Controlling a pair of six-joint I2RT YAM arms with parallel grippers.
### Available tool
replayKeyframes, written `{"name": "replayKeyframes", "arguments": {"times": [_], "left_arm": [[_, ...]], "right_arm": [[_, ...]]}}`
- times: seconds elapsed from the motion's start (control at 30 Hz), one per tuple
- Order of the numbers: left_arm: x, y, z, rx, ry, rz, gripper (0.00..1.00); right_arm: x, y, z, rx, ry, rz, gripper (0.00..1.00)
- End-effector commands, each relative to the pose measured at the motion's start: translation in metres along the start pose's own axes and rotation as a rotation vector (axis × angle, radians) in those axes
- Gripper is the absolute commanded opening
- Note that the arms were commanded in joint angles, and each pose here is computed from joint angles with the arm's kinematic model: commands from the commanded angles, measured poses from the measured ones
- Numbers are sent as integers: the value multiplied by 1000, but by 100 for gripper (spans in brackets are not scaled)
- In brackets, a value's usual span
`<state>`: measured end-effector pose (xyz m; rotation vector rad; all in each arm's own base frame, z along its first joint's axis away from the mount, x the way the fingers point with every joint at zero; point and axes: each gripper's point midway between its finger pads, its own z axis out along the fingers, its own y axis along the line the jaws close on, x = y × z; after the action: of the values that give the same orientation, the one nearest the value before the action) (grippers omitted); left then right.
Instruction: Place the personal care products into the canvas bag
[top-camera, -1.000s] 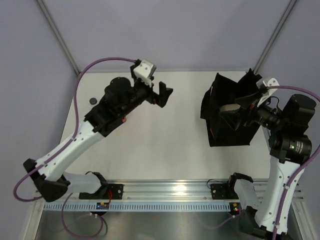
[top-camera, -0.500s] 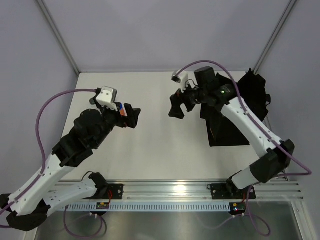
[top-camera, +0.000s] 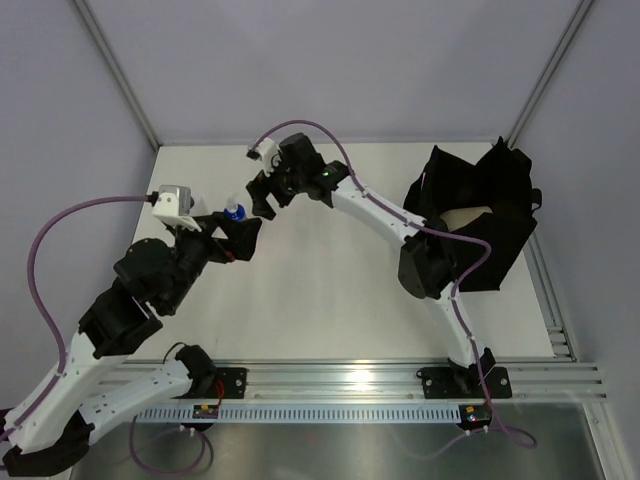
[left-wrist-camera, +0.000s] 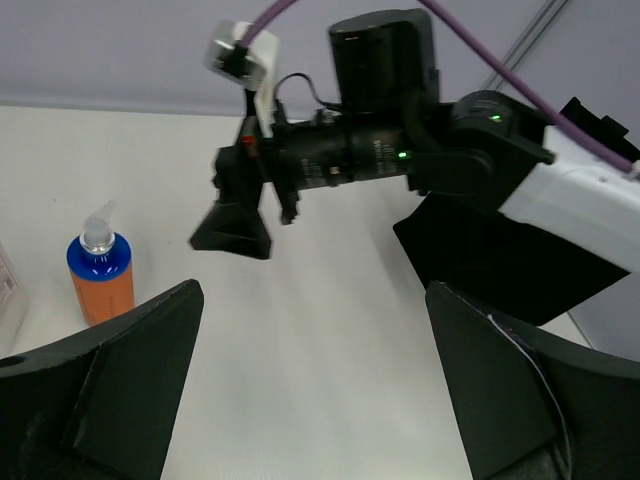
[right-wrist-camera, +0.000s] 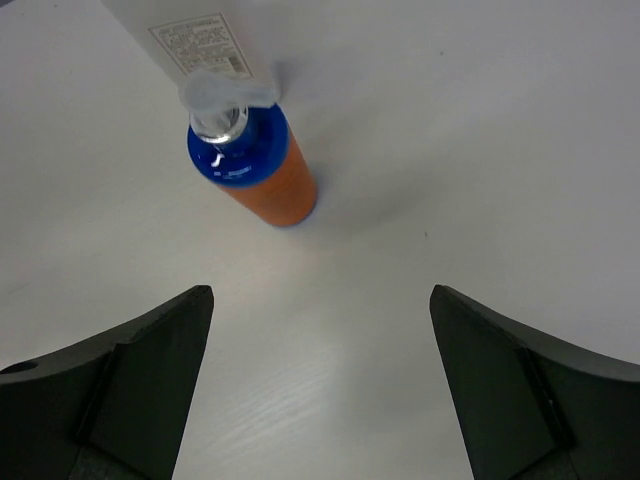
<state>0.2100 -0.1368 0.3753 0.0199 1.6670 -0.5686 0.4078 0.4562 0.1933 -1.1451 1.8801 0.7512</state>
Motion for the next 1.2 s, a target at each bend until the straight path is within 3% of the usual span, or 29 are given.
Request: {"name": "replayKeyframes", "arguments": {"times": [0.0,0.17,0.33,0.63,1.17], "left_arm": [[-2,4,-3,-22,-25,-58,99],[5,12,-9,-38,-9,-59,99],[8,16,-13,-41,-23,-79,99],[19,18,-14,-37,-14,-101,99],[31,24,-22,-44,14,-125,99]], "right_arm": [[-31,29,27,-1,-75,37,99],[-36,40,47,28,-155,25,100],[-27,54,70,-17,-132,70,99],[-4,42,109,83,-118,165,99],[2,51,140,110,-183,140,82]]}}
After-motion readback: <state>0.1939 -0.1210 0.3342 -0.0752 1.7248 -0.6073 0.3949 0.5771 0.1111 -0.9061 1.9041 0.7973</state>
